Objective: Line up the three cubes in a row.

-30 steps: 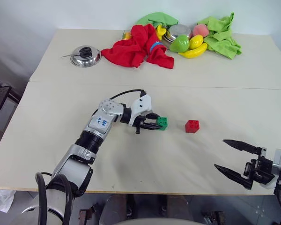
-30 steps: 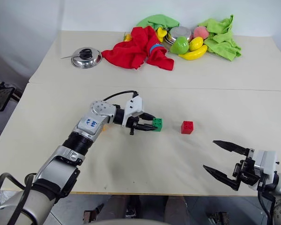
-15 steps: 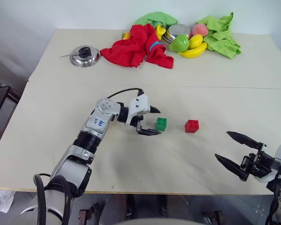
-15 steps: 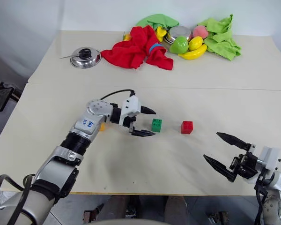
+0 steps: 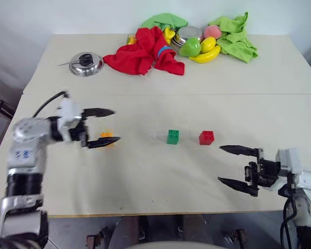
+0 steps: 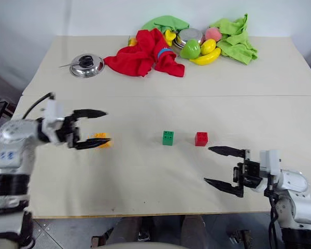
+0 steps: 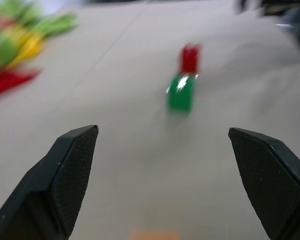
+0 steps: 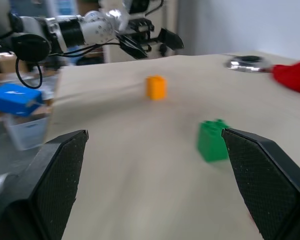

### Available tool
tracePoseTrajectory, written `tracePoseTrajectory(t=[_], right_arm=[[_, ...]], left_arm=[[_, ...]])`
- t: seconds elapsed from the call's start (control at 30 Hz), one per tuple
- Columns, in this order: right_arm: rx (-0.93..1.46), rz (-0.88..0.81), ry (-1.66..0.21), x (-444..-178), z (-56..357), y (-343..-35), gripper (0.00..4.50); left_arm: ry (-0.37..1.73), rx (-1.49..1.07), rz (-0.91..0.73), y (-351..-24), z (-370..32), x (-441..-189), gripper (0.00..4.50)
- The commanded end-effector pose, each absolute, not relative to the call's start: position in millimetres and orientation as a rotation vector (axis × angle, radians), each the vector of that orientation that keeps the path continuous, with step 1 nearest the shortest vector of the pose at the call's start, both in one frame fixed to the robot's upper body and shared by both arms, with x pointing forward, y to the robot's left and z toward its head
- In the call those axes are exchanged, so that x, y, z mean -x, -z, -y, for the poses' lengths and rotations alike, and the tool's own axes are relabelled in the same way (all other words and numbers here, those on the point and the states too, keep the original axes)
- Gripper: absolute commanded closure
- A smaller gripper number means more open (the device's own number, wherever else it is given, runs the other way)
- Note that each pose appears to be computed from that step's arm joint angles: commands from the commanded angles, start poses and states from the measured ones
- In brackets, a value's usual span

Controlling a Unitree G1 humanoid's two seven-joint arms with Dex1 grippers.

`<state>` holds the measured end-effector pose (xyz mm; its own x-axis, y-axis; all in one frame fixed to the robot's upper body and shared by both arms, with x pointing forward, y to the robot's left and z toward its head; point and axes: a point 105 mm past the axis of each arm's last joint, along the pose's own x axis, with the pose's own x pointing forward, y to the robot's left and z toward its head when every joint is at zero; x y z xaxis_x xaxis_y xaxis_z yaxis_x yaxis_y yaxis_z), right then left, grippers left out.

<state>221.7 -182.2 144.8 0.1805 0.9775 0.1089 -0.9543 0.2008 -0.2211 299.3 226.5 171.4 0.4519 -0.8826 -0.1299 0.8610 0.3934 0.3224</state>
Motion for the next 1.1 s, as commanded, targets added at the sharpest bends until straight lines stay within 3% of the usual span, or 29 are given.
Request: tracePoseTrajectory(t=[0.03, 0.27, 0.37, 0.47, 0.63, 0.83, 0.93, 1.1], right_arm=[[0.121, 0.257, -1.429, -218.5, 173.6, -146.0, 0.0], [0.159, 0.233, -1.428, -224.7, 178.4, -140.1, 0.0], [0.172, 0.228, -1.437, -225.6, 181.5, -142.6, 0.0], [0.194, 0.205, -1.431, -226.3, 189.3, -144.7, 0.0], [0.207, 0.149, -1.358, -227.7, 207.5, -138.5, 0.0], [0.212, 0.145, -1.293, -223.6, 219.1, -136.4, 0.0], [0.209, 0.154, -1.276, -220.1, 218.8, -136.6, 0.0], [0.205, 0.148, -1.24, -213.6, 220.6, -133.7, 0.0]], left_arm=[[0.915, -0.394, 0.077, -166.9, -271.2, -280.7, 0.06], [0.789, -0.306, -0.045, -130.5, -299.8, -239.9, 0.06], [0.779, -0.277, -0.076, -121.6, -301.9, -233.4, 0.06], [0.809, -0.268, -0.061, -119.9, -290.8, -240.5, 0.06], [0.891, -0.273, 0.006, -125.6, -256.5, -278.2, 0.06], [1.022, -0.292, -0.048, -115.9, -234.1, -302.7, 0.06], [1.031, -0.3, -0.058, -112.9, -232.8, -311.5, 0.64], [1.103, -0.263, -0.03, -115.6, -219.6, -317.6, 2.29]])
